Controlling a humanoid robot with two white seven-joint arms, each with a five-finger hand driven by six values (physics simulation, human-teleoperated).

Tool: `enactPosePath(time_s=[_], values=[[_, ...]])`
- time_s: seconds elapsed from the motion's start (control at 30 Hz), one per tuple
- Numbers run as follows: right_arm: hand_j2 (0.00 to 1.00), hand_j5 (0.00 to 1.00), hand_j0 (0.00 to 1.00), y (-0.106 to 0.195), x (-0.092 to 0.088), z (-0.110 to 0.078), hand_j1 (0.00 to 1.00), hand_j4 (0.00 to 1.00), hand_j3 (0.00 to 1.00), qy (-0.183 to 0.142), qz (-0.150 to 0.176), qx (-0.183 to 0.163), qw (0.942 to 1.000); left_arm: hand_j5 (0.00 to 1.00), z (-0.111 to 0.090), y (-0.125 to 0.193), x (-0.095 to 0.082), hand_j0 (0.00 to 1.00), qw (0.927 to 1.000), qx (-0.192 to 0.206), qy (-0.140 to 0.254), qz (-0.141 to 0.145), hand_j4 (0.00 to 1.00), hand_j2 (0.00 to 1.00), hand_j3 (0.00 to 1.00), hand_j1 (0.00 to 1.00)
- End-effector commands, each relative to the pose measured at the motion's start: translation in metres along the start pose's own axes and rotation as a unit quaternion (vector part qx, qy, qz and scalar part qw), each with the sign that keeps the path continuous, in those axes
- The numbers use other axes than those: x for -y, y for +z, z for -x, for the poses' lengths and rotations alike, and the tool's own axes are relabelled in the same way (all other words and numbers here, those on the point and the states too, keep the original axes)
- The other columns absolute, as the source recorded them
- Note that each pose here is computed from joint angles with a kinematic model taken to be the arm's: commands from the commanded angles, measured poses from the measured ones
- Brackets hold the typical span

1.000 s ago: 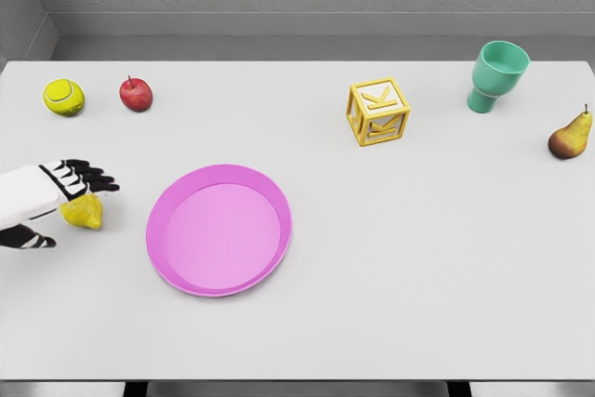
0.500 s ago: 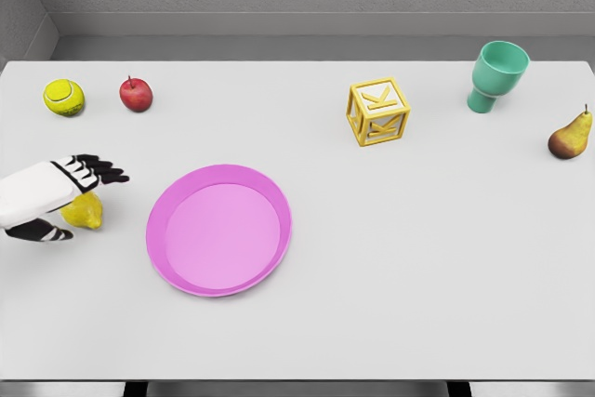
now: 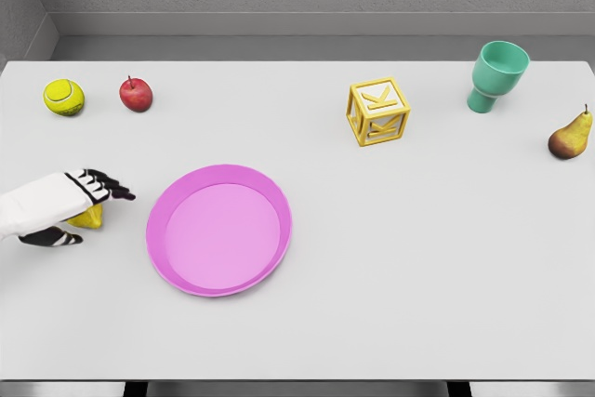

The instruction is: Put the lemon on the plate with left arm

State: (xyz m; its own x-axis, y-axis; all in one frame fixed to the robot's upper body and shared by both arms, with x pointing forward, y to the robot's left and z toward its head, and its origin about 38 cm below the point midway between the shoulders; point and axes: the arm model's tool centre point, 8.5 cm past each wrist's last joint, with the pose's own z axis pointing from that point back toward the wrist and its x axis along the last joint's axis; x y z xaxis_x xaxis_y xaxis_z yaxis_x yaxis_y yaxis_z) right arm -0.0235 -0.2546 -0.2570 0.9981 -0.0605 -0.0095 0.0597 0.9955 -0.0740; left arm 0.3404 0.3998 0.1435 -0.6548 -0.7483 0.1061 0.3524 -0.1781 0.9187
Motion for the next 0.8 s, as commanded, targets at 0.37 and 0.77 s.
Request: enactPosePath(time_s=[0.37, 0.77], values=[[1.00, 1.00, 1.00, 0.000, 0.000, 0.000, 1.00, 1.00, 1.00, 0.000, 0.000, 0.000, 1.0000, 0.74, 0.018, 0.006, 0.007, 0.74, 0.9995, -0.028, -0.002, 0.014, 0.74, 0.74, 0.74, 0.74], [1.00, 1.00, 1.00, 0.000, 0.000, 0.000, 1.00, 1.00, 1.00, 0.000, 0.000, 0.000, 1.0000, 0.51, 0.020, 0.007, 0.006, 0.51, 0.9993, -0.031, -0.009, 0.021, 0.51, 0.51, 0.51, 0.51]])
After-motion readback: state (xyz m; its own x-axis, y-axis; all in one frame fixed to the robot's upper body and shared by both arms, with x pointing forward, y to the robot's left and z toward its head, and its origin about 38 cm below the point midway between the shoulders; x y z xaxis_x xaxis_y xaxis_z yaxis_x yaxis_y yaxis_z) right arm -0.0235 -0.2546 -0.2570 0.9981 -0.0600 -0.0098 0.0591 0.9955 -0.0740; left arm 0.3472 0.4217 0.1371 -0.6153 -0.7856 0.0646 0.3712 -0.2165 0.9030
